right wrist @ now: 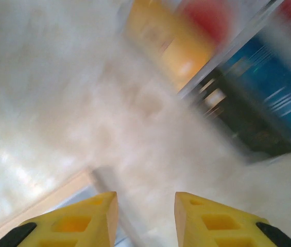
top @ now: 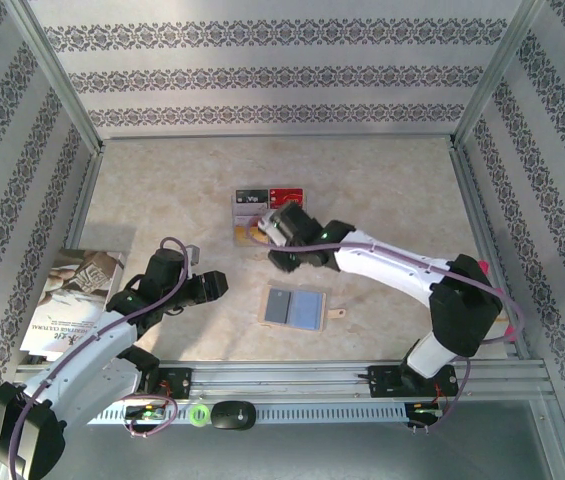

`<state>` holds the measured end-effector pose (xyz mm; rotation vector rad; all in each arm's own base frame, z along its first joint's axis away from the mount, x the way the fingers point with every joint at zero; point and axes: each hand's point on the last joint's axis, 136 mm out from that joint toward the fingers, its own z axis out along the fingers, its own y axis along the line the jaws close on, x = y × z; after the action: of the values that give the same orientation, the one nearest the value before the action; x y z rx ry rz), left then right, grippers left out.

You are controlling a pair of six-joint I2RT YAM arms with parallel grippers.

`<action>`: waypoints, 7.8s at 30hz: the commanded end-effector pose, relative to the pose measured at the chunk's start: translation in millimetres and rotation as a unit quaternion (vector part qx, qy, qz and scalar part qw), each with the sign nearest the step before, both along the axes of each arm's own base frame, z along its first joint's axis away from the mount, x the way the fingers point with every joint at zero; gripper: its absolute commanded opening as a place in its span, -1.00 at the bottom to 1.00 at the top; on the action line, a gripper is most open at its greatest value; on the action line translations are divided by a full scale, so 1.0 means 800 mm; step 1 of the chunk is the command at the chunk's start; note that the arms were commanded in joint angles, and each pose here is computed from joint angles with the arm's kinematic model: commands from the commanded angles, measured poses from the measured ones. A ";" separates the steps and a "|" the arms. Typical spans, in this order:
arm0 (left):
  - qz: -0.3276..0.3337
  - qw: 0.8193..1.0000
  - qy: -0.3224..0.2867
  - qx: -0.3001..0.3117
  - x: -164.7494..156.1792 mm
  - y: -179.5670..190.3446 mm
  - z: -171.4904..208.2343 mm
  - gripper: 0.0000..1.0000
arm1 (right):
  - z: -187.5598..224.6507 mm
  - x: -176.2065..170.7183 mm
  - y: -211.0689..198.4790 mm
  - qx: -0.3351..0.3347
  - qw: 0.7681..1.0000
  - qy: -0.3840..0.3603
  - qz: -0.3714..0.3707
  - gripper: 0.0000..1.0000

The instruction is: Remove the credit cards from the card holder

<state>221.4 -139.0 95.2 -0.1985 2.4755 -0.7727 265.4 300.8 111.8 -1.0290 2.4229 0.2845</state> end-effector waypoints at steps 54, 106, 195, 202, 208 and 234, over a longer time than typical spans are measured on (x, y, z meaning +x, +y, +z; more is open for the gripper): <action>-0.136 0.991 0.018 -0.012 -0.018 -0.161 -0.050 -0.74 | -0.058 -0.123 0.037 0.199 0.977 0.054 0.061 -1.00; -0.158 0.978 0.136 0.013 -0.071 -0.151 -0.107 -1.00 | -0.119 -0.165 -0.089 0.084 0.958 0.193 -0.197 -0.86; -0.145 0.981 0.129 0.016 -0.056 -0.136 -0.114 -1.00 | -0.117 -0.120 -0.070 0.167 0.909 0.276 -0.262 -1.00; -0.146 0.981 0.130 0.014 -0.056 -0.137 -0.115 -1.00 | -0.102 -0.124 -0.093 0.149 0.917 0.254 -0.270 -1.00; -0.147 0.981 0.130 0.011 -0.055 -0.138 -0.113 -1.00 | -0.081 -0.121 -0.097 0.134 0.927 0.228 -0.265 -1.00; -0.152 0.981 0.124 0.003 -0.049 -0.141 -0.112 -1.00 | -0.073 -0.115 -0.065 0.098 0.950 0.198 -0.222 -1.00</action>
<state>183.3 -265.4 20.4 0.1119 2.7464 -0.9898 166.1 261.3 44.4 -0.3294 2.8512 0.6584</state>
